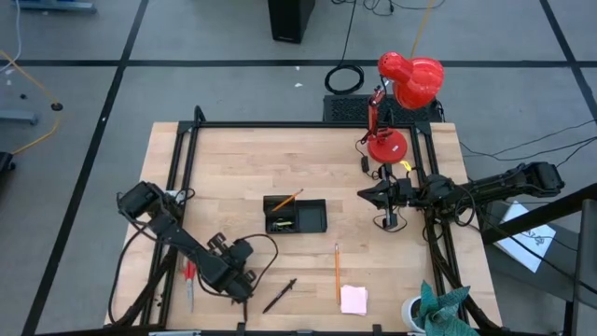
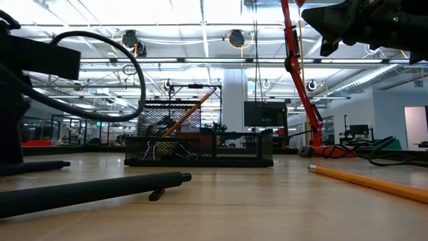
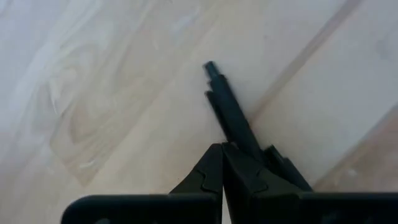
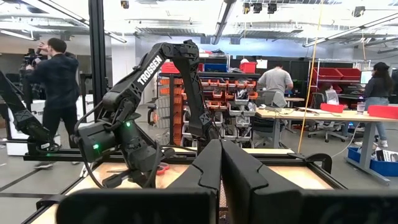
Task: Pick and place office supplies into organizer
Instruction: Put the pencil into the mesh desk organizer
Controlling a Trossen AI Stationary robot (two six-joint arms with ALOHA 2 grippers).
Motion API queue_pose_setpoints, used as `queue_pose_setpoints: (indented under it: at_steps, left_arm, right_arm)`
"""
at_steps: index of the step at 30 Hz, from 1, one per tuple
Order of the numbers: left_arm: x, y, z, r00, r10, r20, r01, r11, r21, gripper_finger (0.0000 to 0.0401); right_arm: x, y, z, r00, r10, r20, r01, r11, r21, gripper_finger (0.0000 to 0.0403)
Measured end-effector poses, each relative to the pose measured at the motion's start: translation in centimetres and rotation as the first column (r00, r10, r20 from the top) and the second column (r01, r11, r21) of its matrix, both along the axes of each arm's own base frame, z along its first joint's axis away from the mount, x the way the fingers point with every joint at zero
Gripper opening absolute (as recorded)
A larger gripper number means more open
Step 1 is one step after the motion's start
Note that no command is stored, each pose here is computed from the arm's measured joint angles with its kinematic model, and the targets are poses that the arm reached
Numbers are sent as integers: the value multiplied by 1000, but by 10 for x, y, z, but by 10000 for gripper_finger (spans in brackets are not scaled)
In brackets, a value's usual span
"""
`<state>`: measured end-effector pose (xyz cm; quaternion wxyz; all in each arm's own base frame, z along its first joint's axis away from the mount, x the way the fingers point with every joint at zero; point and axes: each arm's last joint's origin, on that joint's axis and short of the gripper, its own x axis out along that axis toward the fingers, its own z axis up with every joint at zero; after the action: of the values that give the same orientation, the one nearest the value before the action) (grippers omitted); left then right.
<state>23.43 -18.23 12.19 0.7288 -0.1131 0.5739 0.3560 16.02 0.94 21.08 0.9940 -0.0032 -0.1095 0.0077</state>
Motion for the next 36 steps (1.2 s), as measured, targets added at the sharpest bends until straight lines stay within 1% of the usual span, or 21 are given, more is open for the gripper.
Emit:
queue_pose_setpoints:
  at_steps: [4,8,10,12,14,17,20,23,26,32,36]
  left_arm:
    - [1,2,0,1000,8,-6,-8,1000,3,13]
    - [0,5,5,1000,18,-13,-18,1000,-3,8]
    - [-2,9,11,999,31,-16,-31,999,9,4]
    - [-3,12,20,999,48,19,-48,999,6,3]
    - [0,13,27,995,75,62,-73,997,-27,9]
    - [3,17,34,990,106,90,-101,993,-67,21]
    - [9,17,37,986,112,121,-97,987,-125,32]
    - [11,18,37,991,85,103,-69,986,-152,50]
    - [16,17,36,993,65,103,-43,979,-199,78]
    - [18,20,35,996,27,90,-10,983,-185,143]
    - [19,23,33,997,10,82,3,986,-167,178]
  right_arm:
    - [0,0,0,1000,0,0,0,1000,0,4]
    - [0,0,0,1000,-1,0,1,1000,-3,4]
    - [0,0,0,1000,-1,0,1,1000,-3,4]
    - [0,0,0,1000,-1,0,1,1000,-3,4]
    - [0,0,0,1000,-1,0,1,1000,-3,4]
    - [0,0,0,1000,-1,0,1,1000,-1,4]
    - [0,0,0,1000,0,4,0,1000,0,4]
    - [0,0,0,1000,1,5,-1,1000,0,4]
    - [0,0,1,1000,1,7,-1,1000,0,4]
    - [0,0,1,1000,2,7,-2,1000,0,4]
    - [0,0,1,1000,2,7,-2,1000,0,4]
